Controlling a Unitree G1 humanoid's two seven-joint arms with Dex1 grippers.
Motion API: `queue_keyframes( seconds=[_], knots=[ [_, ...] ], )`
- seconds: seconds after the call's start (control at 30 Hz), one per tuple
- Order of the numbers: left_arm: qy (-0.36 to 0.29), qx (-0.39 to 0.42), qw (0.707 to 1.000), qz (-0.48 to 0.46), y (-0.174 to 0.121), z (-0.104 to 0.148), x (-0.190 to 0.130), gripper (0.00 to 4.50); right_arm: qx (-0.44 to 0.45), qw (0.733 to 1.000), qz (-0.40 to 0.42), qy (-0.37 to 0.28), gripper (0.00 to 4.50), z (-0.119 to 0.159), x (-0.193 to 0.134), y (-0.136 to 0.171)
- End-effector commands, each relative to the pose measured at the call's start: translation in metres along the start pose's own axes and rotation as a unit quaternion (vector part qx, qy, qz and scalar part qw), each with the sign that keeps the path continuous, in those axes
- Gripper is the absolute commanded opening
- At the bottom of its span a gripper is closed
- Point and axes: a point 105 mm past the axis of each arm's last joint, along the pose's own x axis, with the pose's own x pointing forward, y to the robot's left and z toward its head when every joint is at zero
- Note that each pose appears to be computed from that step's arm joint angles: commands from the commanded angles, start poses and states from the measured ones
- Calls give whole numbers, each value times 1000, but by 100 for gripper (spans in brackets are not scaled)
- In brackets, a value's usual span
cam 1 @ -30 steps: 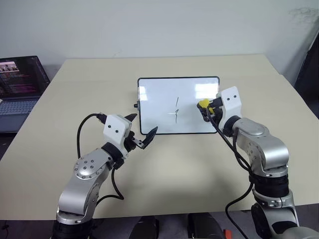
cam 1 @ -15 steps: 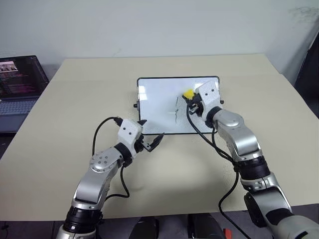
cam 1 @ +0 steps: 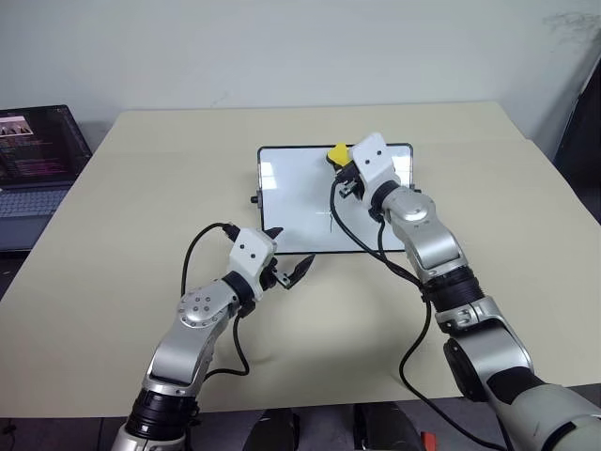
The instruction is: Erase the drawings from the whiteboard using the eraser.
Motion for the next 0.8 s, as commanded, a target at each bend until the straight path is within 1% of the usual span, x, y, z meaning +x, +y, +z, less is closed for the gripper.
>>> queue_keyframes(
  seconds=[0.03, 0.33, 0.5, 0.7, 0.8],
  knots=[
    [-23, 19, 999, 12, 6, 13, -2, 450, -10, 1000, -4, -28, 114, 14, 4, -1],
    [-29, 23, 999, 14, 7, 18, -1, 450, -39, 999, 8, -8, 114, 3, 5, 10],
    [-35, 25, 999, 16, 8, 23, 1, 450, -93, 995, 16, 26, 114, -11, 2, 14],
    [-41, 25, 999, 15, 7, 28, 4, 450, -78, 995, 30, 45, 114, -20, -3, 23],
    [-43, 25, 999, 17, 8, 30, 4, 450, -73, 996, 24, 48, 114, -21, -3, 19]
  ],
)
